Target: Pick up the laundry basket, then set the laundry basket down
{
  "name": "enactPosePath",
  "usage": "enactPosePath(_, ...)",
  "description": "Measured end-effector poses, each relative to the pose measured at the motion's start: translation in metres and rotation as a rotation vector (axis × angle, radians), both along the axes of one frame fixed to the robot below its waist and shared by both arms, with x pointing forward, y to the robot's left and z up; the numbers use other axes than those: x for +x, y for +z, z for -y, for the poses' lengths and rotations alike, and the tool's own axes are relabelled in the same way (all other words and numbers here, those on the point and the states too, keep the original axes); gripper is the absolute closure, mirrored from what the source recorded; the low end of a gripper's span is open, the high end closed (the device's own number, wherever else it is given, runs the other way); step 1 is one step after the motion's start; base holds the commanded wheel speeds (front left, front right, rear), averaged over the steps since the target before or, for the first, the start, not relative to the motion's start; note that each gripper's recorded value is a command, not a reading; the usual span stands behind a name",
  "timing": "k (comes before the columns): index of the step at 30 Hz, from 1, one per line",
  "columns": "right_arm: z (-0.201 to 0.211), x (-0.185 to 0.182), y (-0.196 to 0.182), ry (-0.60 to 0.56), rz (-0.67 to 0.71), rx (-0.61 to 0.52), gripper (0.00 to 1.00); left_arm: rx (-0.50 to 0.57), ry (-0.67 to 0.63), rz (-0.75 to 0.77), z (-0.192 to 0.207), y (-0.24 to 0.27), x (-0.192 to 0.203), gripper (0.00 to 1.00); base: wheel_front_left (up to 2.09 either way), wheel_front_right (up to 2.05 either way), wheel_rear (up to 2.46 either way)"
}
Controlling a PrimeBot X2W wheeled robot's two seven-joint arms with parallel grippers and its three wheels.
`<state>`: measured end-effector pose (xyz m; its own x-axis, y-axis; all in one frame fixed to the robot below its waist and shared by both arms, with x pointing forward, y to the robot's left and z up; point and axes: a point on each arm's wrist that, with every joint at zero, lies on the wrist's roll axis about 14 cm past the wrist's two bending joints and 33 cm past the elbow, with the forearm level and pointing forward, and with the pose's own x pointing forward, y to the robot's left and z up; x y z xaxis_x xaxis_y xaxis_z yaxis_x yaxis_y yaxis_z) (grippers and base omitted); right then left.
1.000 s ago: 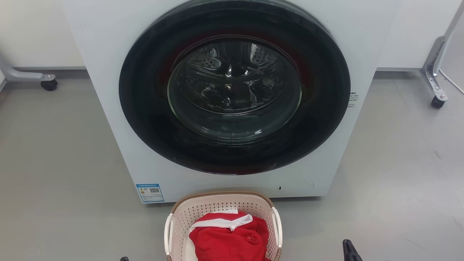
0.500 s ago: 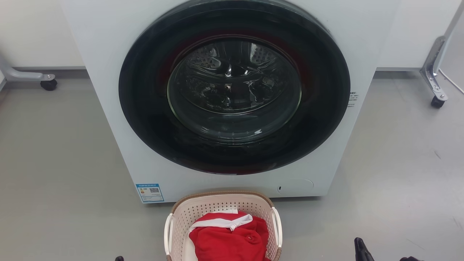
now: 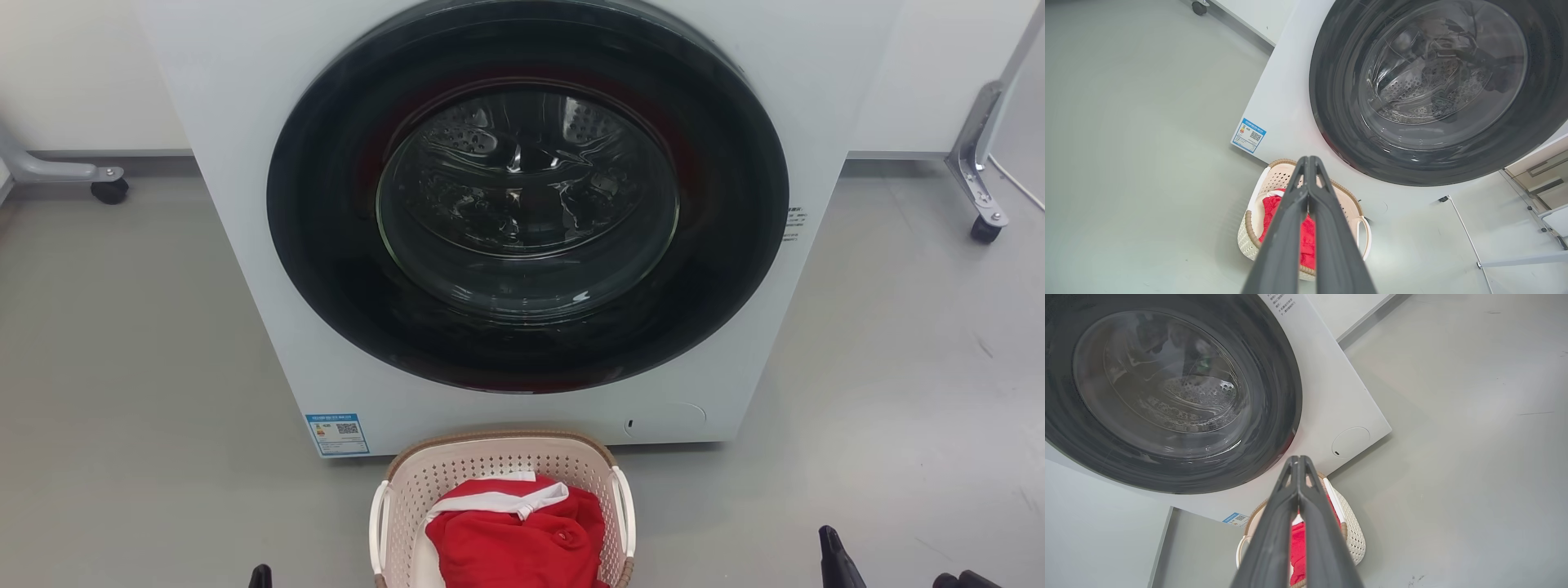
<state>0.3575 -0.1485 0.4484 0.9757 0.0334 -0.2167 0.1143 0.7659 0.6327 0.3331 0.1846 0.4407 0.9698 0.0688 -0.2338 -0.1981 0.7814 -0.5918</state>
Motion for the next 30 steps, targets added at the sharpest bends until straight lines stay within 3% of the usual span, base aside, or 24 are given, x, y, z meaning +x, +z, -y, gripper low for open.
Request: enactPosePath(30,0.025,0.009,0.005,-0.102,-0.013,0.411,1.00,-0.422,0.046,0.025,-0.003,0.008,0.020,1.00,0.00,0.00,0.00)
